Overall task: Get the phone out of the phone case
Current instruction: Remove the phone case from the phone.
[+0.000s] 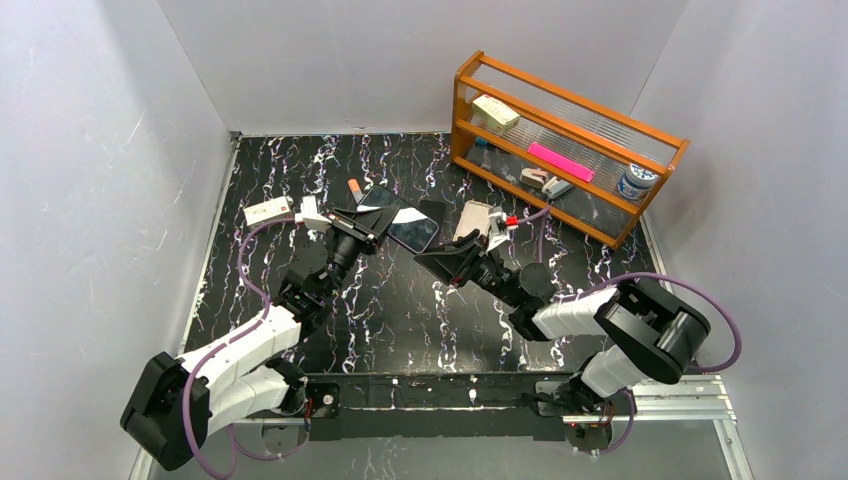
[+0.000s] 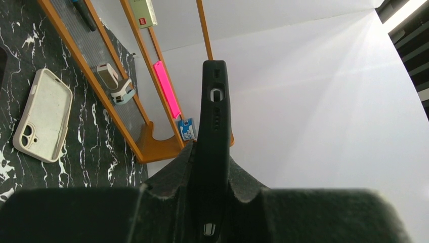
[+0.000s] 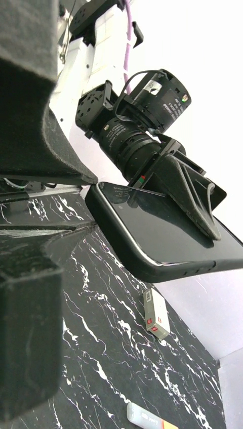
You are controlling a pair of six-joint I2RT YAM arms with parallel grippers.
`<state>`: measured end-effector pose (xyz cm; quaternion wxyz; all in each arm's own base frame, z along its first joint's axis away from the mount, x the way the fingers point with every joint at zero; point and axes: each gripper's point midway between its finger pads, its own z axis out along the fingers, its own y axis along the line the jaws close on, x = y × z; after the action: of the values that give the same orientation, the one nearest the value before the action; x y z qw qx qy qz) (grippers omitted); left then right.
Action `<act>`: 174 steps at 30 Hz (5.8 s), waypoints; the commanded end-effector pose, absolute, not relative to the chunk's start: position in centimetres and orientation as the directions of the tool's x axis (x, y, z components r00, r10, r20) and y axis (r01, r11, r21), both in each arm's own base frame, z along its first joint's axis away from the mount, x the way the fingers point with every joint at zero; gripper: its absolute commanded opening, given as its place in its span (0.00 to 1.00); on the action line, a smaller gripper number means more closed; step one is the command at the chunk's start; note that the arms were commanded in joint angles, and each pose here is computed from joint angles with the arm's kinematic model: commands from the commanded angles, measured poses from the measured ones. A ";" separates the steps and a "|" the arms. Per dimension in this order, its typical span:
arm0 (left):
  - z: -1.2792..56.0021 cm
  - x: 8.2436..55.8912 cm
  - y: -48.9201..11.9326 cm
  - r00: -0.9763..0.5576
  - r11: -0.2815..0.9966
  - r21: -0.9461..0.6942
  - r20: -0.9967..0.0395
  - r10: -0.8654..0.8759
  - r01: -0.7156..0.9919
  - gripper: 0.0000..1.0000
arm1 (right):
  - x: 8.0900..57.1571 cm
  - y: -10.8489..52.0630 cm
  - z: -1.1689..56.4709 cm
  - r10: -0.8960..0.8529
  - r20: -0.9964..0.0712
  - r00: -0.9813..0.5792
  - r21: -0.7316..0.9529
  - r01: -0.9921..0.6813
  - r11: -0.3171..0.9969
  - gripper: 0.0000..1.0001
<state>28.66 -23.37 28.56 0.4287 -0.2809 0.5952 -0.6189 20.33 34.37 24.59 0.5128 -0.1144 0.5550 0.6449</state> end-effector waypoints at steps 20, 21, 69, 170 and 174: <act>39.2 21.2 -24.9 -0.649 -0.263 -0.809 -0.182 -0.738 0.526 0.00 | 28.9 31.7 19.8 0.508 -0.667 -0.545 0.744 -0.530 0.408 0.01; 39.3 21.1 -24.9 -0.649 -0.260 -0.806 -0.190 -0.737 0.532 0.00 | 28.7 31.8 19.7 0.488 -0.688 -0.538 0.725 -0.551 0.414 0.01; 37.1 22.5 -25.6 -0.650 -0.130 -0.728 -0.497 -0.575 0.673 0.00 | 16.1 32.8 31.4 0.362 -0.905 -0.223 0.210 -0.975 -0.076 0.58; 35.3 19.9 -27.3 -0.599 -0.078 -0.595 -0.784 -0.161 0.800 0.00 | 14.5 31.8 27.9 0.050 -0.998 0.035 -0.043 -0.984 -0.173 0.28; 35.3 19.8 -27.2 -0.603 -0.078 -0.599 -0.781 -0.163 0.797 0.00 | 14.5 31.9 27.7 0.035 -0.999 0.040 -0.046 -0.981 -0.186 0.19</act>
<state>20.31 -27.61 32.04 0.3201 0.2547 0.6103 -0.6783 14.36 31.59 26.13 0.4531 -0.5245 0.4646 0.5511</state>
